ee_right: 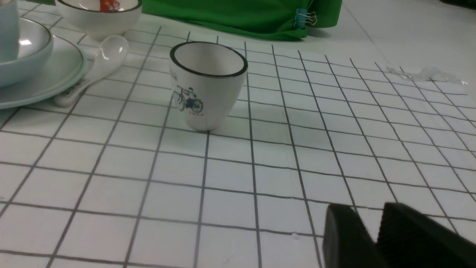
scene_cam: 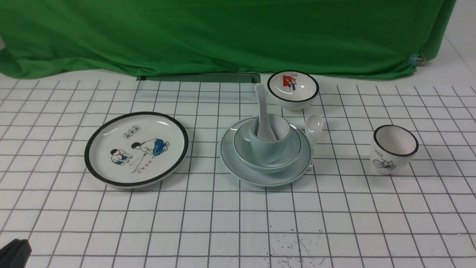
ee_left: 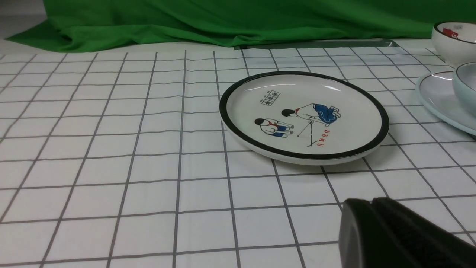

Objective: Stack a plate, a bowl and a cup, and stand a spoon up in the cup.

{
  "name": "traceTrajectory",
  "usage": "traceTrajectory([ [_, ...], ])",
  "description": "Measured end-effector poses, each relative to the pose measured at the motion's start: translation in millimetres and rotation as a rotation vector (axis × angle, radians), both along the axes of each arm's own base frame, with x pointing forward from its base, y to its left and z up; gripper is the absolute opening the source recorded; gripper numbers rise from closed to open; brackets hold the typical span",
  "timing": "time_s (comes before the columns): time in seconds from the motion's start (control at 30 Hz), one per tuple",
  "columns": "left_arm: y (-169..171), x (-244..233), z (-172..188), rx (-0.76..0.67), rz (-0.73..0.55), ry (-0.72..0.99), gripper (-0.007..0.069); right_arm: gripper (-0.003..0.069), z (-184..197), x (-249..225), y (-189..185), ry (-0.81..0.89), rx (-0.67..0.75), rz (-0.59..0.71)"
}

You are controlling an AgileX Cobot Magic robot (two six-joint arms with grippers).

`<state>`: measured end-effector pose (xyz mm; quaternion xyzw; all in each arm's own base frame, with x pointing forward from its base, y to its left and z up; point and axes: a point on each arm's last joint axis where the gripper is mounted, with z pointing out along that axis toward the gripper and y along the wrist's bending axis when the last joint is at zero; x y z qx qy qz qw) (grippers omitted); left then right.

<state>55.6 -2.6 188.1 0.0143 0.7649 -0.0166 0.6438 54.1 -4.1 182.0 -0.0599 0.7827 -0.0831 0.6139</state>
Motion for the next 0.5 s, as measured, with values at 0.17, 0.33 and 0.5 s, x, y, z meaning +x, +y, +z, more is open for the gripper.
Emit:
traceTrajectory([
  [0.17,0.0,0.0,0.0,0.000,0.000,0.000,-0.0029,0.0197,0.0,0.0,0.0,0.000,0.001,0.000],
  [0.33,0.0,0.0,0.0,0.000,0.000,0.000,-0.0029,0.0200,0.0,0.0,0.0,0.000,0.001,0.000],
  [0.5,0.0,0.0,0.0,0.000,0.000,0.000,-0.0029,0.0200,0.0,0.0,0.0,0.000,0.000,0.000],
])
